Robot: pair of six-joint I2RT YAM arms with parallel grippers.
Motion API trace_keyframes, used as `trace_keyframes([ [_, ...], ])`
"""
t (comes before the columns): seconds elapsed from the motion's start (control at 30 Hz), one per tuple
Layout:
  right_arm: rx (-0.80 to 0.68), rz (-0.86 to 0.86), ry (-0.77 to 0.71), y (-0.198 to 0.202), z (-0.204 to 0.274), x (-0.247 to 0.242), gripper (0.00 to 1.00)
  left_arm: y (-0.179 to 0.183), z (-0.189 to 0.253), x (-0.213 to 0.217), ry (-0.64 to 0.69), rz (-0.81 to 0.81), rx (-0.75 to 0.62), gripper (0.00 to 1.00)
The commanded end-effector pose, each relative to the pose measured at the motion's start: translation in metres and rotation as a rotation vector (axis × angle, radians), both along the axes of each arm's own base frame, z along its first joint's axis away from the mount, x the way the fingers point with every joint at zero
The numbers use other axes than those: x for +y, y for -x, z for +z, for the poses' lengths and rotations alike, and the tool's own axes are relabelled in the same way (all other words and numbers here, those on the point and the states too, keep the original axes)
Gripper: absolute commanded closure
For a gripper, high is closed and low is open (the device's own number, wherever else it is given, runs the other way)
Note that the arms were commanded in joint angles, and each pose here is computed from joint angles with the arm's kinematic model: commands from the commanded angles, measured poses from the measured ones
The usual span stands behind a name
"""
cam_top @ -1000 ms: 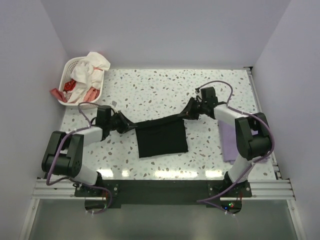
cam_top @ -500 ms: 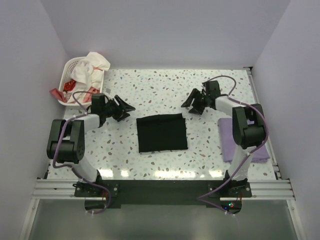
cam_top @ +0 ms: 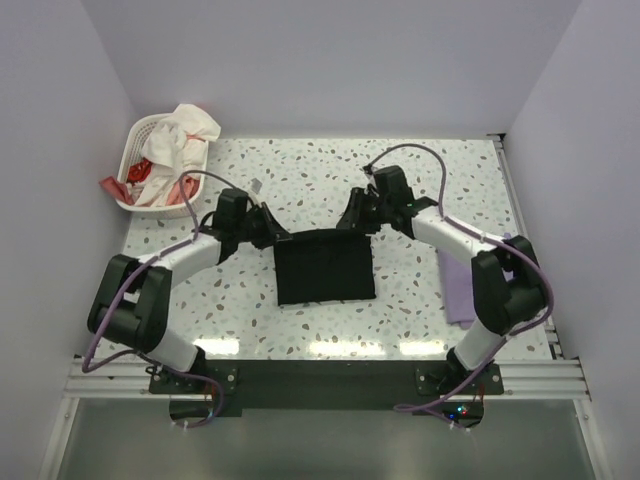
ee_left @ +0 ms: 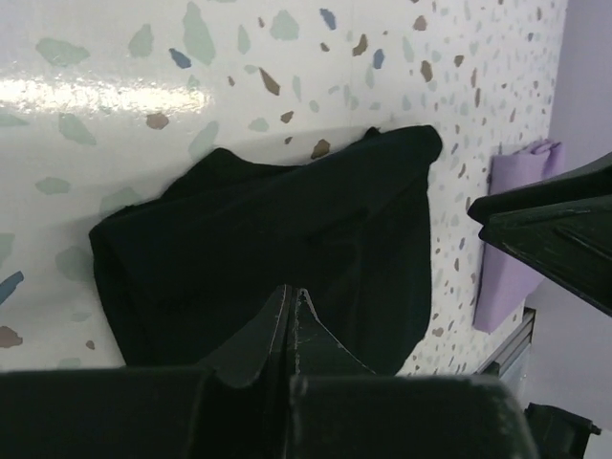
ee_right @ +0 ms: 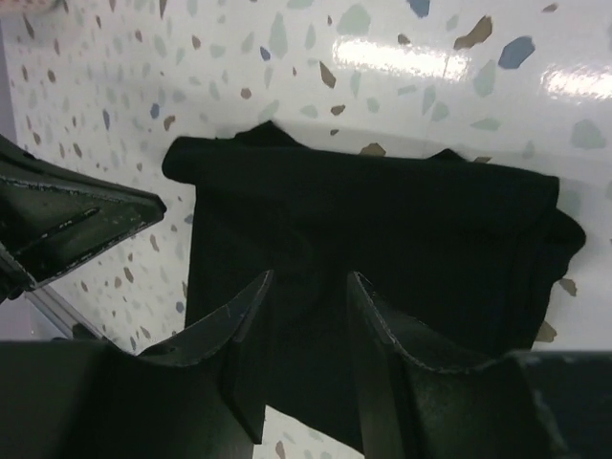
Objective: Fold and stack the t-shirts
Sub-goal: Fold the tshirt
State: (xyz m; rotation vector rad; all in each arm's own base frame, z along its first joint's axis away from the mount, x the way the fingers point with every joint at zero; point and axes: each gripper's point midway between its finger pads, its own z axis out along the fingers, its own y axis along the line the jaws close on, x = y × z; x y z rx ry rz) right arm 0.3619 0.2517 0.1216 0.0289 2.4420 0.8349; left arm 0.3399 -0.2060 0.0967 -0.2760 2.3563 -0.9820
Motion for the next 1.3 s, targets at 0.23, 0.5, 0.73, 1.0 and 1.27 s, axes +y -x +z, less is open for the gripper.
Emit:
trace_keyframes([
  [0.23, 0.087, 0.048, 0.097, -0.025, -0.062, 0.009, 0.66, -0.042, -0.053, -0.003, -0.109, 0.019, 0.089, 1.0],
  [0.5, 0.182, -0.048, 0.043, -0.056, -0.086, -0.017, 0.65, -0.062, -0.079, 0.008, -0.093, 0.08, 0.154, 1.0],
  [0.73, 0.232, -0.066, 0.049, -0.062, -0.098, -0.033, 0.64, -0.061, -0.082, 0.016, -0.061, 0.097, 0.163, 0.88],
  [1.0, 0.187, -0.077, 0.037, -0.069, -0.073, -0.044, 0.61, -0.082, -0.028, 0.05, -0.088, 0.149, 0.067, 0.63],
  [1.27, 0.054, -0.057, 0.021, -0.056, -0.004, -0.038, 0.59, -0.043, 0.008, 0.011, -0.124, 0.054, -0.025, 0.66],
])
